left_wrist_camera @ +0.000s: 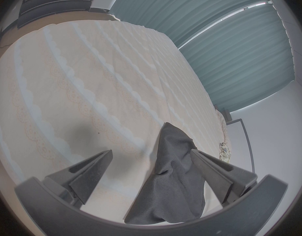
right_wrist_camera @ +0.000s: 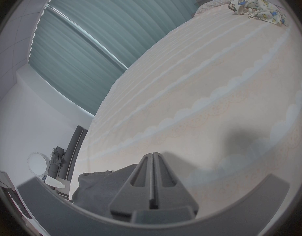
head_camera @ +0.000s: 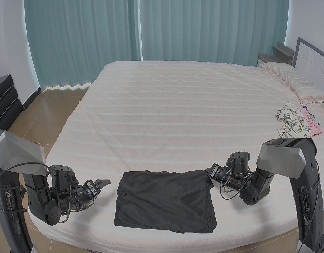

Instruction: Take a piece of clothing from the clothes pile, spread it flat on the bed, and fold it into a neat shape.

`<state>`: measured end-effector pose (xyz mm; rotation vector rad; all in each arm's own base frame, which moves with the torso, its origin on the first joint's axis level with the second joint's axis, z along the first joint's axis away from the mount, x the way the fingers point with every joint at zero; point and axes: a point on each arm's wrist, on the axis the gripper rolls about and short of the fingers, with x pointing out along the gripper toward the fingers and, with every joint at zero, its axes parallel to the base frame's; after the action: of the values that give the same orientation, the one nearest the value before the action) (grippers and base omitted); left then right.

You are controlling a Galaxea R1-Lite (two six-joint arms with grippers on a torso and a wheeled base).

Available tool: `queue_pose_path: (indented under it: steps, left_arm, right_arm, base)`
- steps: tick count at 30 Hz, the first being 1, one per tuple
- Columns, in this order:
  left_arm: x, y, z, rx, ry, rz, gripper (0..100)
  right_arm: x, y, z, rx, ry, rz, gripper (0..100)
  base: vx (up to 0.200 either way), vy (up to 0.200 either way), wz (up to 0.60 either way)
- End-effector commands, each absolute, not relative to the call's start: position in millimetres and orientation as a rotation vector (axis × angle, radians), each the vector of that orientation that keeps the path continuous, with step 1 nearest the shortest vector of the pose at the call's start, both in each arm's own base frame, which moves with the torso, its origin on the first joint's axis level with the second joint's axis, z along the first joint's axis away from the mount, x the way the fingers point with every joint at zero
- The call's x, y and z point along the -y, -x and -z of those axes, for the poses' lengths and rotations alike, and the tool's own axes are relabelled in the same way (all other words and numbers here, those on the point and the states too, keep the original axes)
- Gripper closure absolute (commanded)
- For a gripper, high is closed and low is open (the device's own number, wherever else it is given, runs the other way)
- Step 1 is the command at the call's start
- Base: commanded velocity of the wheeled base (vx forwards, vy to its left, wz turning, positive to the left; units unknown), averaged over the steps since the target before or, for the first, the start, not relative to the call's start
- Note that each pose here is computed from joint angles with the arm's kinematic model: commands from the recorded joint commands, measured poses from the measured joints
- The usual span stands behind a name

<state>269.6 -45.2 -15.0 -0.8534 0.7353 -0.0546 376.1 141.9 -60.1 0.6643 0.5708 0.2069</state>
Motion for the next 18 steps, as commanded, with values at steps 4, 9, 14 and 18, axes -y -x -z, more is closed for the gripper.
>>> queue_pose_path:
  steps: [4, 9, 14, 18]
  left_arm:
    - [45, -270, 15, -0.737, 0.854, 0.054, 0]
    - [45, -270, 16, -0.738, 0.854, 0.053, 0]
    - [45, -269, 17, -0.741, 0.852, 0.052, 0]
    - [45, -270, 17, -0.739, 0.852, 0.053, 0]
  right_arm:
    - [-141, -376, 53, -0.557, -0.672, -0.212, 100]
    - [-140, -373, 55, -0.571, -0.666, -0.21, 100]
    - [-141, -368, 58, -0.595, -0.657, -0.211, 0]
    - [-145, -364, 61, -0.612, -0.636, -0.229, 0]
  base:
    - [0.0, 0.0, 0.0]
    - [0.0, 0.0, 0.0]
    - [0.0, 0.0, 0.0]
    - [0.0, 0.0, 0.0]
